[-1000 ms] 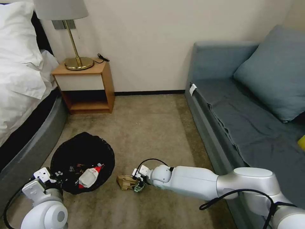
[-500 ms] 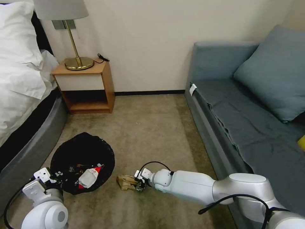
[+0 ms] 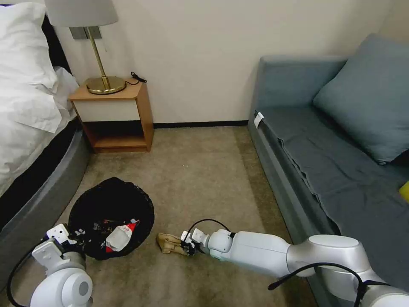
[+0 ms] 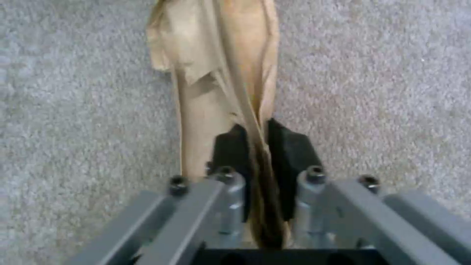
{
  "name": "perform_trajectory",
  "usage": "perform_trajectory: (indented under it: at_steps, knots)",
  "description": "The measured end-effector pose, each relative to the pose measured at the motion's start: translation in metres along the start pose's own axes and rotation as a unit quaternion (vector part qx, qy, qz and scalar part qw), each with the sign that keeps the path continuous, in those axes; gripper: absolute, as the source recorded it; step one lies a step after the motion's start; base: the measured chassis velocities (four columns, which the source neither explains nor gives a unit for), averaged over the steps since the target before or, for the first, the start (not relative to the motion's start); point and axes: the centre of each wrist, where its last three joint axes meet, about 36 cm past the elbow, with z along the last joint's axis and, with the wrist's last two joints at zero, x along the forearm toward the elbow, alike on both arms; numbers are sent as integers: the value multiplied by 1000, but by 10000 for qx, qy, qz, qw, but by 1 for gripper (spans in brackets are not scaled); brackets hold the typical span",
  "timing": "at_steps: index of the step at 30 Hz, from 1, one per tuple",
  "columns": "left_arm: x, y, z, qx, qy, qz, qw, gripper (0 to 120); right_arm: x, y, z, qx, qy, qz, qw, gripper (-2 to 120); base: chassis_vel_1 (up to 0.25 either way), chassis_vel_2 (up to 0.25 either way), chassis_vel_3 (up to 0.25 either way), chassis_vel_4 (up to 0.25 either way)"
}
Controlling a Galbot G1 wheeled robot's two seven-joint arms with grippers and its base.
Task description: Pick up the trash bin, then pick up the garbage on the floor and place it into the trash bin.
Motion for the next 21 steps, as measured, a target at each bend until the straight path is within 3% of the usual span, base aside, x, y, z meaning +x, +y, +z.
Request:
perform_trajectory:
  at_steps: [3,11,18,20,21]
  knots:
    - [0,-1,0,-4,1,3,10000,3,2,0,1,-1,-33,-8,10000,0,0,0,0,0]
    - [-1,-1,0,-8,7,14,10000,3,10,-6,4,-12,-151,75,9999,0,0,0,0,0]
    - [-2,-1,0,-35,5,22,10000,3,56,-67,-2,-198,-494,734,9959,0,0,0,0,0]
    - [-3,0,0,-52,11,18,10000,3,89,-101,-5,-305,-695,1100,9910,0,0,0,0,0]
    - [-3,0,0,-52,11,18,10000,3,89,-101,-5,-305,-695,1100,9910,0,0,0,0,0]
